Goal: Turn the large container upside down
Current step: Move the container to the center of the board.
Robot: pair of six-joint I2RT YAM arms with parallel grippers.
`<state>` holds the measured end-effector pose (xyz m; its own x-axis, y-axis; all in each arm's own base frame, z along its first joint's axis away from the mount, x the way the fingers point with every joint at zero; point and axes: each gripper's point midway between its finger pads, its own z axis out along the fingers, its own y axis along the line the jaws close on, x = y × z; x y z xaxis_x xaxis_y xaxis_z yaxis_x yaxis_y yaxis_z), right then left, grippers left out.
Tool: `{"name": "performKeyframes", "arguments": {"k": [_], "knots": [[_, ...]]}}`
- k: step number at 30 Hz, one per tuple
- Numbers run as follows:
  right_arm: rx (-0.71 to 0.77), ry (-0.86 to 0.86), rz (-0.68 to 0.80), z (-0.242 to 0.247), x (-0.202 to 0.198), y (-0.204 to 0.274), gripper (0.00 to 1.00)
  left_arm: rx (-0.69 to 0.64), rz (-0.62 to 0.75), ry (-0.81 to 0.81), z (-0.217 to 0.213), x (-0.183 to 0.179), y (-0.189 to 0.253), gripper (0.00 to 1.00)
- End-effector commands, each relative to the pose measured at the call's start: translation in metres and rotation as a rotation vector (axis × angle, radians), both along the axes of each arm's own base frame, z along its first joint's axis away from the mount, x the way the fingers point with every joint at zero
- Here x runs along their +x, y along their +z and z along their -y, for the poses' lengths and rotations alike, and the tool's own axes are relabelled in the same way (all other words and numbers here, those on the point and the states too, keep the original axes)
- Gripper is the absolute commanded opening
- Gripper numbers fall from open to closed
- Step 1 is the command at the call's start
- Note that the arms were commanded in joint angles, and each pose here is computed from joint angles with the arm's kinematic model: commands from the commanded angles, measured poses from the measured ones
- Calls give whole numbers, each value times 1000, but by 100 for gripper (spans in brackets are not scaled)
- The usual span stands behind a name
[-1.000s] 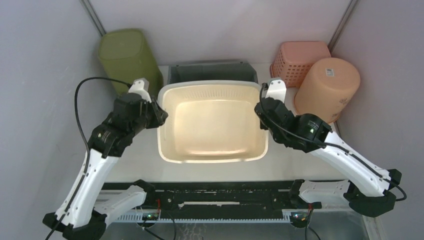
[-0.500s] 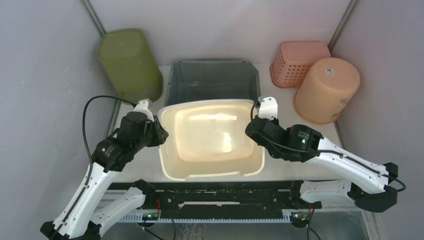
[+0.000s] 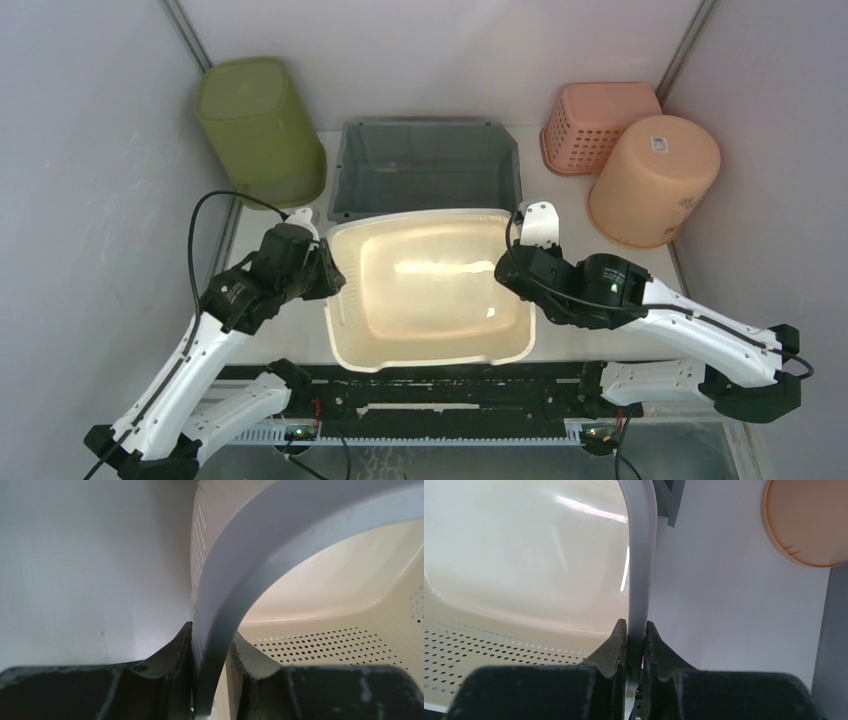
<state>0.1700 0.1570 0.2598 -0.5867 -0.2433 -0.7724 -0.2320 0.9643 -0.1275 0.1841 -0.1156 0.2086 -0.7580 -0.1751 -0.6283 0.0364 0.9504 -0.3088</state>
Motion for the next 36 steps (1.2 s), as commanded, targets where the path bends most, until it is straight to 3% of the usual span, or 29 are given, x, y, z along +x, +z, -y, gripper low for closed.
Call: {"name": "performKeyframes", "arguments": {"k": [1,14,23,36], "knots": [[427,337,-173,-132,-49,21,0,-497,172,-286,105,6,94,30],[480,293,-214,-137,6,-15,0,-394,188,-210,118,62,83,30],[551,223,-125,-121,98,-8,0,-403,219,-119,117,136,76,30],[520,176,-77,-128,223,-12,0,-332,282,-18,96,250,78,29]]}}
